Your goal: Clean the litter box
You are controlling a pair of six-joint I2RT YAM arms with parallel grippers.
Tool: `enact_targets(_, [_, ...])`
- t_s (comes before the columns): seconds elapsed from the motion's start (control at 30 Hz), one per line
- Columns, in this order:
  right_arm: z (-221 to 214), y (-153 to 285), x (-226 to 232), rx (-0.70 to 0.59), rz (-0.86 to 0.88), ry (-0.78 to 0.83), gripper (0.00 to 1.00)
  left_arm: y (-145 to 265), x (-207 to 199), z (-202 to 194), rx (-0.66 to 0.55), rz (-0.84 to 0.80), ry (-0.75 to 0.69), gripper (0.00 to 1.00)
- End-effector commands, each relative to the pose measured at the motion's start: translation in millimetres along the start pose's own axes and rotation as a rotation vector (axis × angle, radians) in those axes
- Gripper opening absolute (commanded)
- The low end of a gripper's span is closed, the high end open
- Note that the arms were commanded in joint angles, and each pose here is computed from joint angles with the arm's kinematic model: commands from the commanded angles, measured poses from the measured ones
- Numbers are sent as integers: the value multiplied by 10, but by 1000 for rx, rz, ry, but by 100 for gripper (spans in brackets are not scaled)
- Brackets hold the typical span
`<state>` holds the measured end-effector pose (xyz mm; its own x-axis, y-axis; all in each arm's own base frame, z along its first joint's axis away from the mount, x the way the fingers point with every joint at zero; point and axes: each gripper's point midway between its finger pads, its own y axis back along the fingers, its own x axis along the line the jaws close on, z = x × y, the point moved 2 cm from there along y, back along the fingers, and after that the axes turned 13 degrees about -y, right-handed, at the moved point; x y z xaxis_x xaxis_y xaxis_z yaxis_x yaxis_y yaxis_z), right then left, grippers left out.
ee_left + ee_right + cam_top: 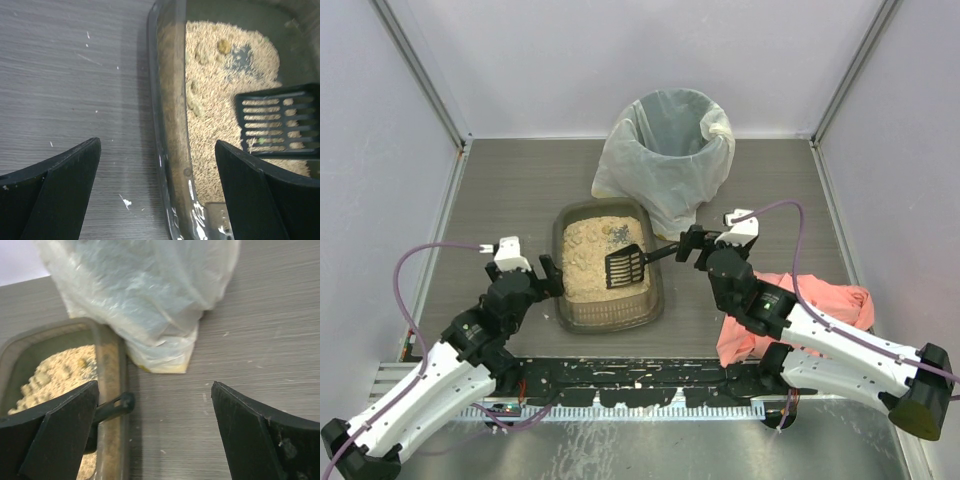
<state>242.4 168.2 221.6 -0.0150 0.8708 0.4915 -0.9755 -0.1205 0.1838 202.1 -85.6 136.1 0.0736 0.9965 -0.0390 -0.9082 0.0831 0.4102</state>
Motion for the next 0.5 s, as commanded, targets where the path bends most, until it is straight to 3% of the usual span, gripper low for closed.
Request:
enact_targets(0.0, [461, 137, -209, -105, -203, 13, 100, 211, 102, 400, -33, 58, 41, 98])
enact_targets(0.2, [614, 253, -390, -120, -338, 57, 100, 416, 166, 583, 14, 77, 32, 98])
enact_targets(0.47, [559, 355, -484, -82, -281, 66, 100, 627, 191, 769, 28, 58, 42, 98])
